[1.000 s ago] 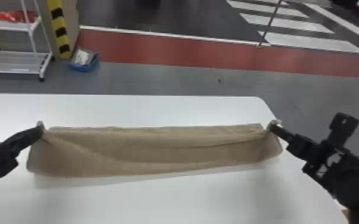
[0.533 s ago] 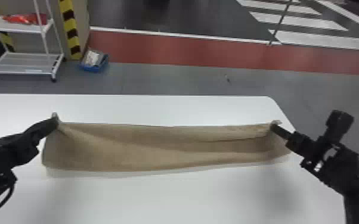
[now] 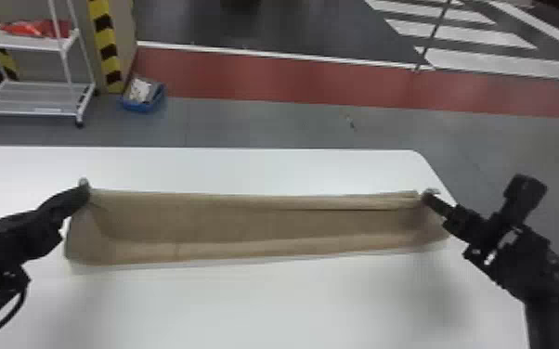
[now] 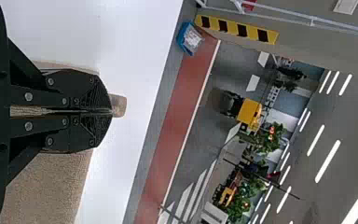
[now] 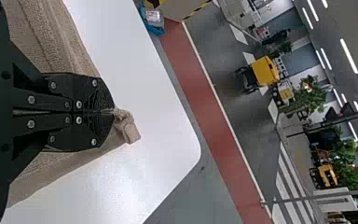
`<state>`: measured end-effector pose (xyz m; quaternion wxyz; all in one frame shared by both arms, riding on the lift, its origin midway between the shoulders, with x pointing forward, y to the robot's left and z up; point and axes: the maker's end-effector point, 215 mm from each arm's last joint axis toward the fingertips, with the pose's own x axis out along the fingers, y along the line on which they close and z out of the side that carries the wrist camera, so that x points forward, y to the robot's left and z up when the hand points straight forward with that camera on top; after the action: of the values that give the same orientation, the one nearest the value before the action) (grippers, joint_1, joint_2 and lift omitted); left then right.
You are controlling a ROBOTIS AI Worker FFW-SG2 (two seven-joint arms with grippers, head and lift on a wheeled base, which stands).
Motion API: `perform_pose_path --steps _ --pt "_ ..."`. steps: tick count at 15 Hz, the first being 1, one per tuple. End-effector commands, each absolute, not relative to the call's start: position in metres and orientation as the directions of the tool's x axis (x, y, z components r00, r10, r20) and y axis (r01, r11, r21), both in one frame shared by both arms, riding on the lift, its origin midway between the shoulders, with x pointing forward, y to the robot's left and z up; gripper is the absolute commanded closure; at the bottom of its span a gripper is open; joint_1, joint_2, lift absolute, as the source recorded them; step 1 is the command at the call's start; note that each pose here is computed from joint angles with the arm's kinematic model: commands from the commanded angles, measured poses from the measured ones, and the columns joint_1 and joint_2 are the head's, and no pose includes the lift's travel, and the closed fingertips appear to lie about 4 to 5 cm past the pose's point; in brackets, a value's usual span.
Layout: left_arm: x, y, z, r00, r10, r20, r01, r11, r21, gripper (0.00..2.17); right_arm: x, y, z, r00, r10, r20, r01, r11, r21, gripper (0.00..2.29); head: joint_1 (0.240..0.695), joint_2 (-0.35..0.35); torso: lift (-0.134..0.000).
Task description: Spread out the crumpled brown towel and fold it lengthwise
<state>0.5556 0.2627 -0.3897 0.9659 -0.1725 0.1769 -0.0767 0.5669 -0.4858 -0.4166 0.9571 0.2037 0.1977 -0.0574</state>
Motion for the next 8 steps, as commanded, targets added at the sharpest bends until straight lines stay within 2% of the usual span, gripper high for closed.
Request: perform_pose_path --steps 1,8 --pt "0.558 0.261 -0.397 0.922 -0.207 -0.326 0.084 0.932 -0.352 1.09 0.573 -0.488 -0.414 0.920 -0.034 -0.389 0.188 0.912 0.364 1.33 0.695 -0.213 -0.124" --pt "0.572 0.263 -0.401 0.933 -0.180 -0.311 0.074 0.943 -0.324 1.09 0.585 -0.479 -0.417 0.930 -0.026 -0.366 0.167 0.918 0.359 1.31 0.695 -0.210 -0.124"
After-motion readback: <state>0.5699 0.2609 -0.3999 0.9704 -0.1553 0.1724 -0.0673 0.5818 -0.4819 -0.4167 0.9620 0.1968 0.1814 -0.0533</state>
